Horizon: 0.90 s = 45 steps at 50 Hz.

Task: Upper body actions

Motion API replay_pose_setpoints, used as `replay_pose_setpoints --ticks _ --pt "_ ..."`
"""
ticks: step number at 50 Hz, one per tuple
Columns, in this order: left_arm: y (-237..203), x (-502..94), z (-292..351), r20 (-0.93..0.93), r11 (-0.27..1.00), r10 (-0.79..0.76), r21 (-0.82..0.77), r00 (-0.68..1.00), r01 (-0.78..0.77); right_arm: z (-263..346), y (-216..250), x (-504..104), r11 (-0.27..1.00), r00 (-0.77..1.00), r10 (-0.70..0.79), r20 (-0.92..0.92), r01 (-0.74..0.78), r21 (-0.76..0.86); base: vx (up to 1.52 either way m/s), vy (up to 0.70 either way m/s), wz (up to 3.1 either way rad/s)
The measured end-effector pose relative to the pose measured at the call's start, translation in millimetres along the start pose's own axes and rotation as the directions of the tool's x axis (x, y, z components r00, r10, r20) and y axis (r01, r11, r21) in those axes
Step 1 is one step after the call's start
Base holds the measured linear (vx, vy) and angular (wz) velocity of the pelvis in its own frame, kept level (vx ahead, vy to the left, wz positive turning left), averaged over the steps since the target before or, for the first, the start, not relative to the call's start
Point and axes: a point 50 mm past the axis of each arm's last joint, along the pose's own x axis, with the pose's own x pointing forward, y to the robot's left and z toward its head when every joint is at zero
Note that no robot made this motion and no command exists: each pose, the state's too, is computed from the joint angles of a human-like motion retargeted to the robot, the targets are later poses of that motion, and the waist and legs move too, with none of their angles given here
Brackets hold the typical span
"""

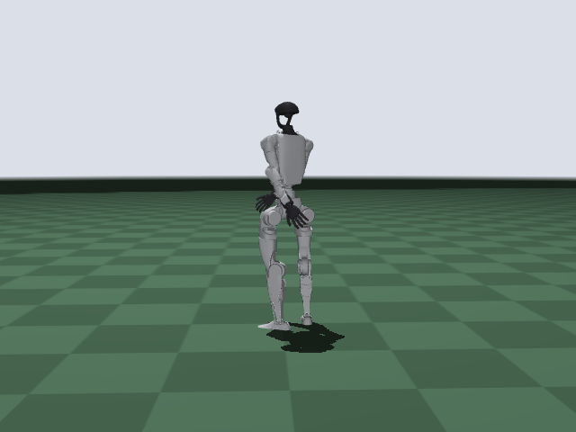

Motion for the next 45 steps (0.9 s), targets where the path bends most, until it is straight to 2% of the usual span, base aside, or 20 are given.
replay_pose_setpoints --ticks 5,8,10,13,17,21,25,30,33,37,41,45 --pt "-53 -27 95 0.265 0.992 -0.061 0.122 0.962 0.029 -100 63 -39 0.989 0.905 0.122 -0.407 -0.076 0.126 0.00 0.00 0.00" --pt "-96 -64 155 0.421 0.950 -0.166 0.310 0.892 0.031 -159 117 -94 0.942 0.701 0.274 -0.659 -0.058 0.331 0.00 0.00 0.00" --pt "-129 -96 189 0.501 0.890 -0.277 0.455 0.820 0.022 -186 154 -139 0.882 0.522 0.385 -0.761 0.034 0.470 0.00 0.03 0.02" --pt "-179 -149 227 0.580 0.780 -0.441 0.625 0.685 -0.027 -205 204 -207 0.766 0.287 0.527 -0.800 0.248 0.594 0.00 0.00 0.00" --pt "-233 -226 256 0.646 0.655 -0.606 0.736 0.464 -0.170 -209 254 -276 0.659 0.098 0.607 -0.789 0.494 0.568 0.00 0.00 0.00" --pt "-263 -286 266 0.694 0.604 -0.669 0.716 0.264 -0.350 -203 282 -317 0.635 -0.026 0.610 -0.792 0.613 0.470 0.00 0.00 0.00" --pt "-273 -315 267 0.708 0.586 -0.694 0.661 0.129 -0.469 -198 293 -332 0.639 -0.088 0.601 -0.794 0.650 0.412 0.00 0.00 0.00" --pt "-258 -282 264 0.724 0.561 -0.666 0.645 0.180 -0.519 -201 280 -298 0.632 0.009 0.568 -0.823 0.636 0.443 0.01 0.03 0.15" --pt "-227 -227 258 0.736 0.562 -0.586 0.671 0.340 -0.484 -207 248 -257 0.663 0.136 0.509 -0.850 0.569 0.487 0.01 0.05 0.28" --pt "-159 -135 224 0.676 0.645 -0.378 0.682 0.633 -0.344 -204 180 -185 0.789 0.352 0.372 -0.859 0.367 0.493 0.00 0.01 0.06" --pt "-74 -56 147 0.389 0.826 -0.151 0.555 0.909 -0.100 -161 96 -95 0.904 0.637 0.241 -0.733 0.128 0.408 0.00 0.00 0.00" --pt "-10 -12 44 0.036 0.971 -0.042 0.235 0.998 0.032 -74 34 -20 0.953 0.903 0.160 -0.399 -0.036 0.301 0.00 -0.03 -0.04"
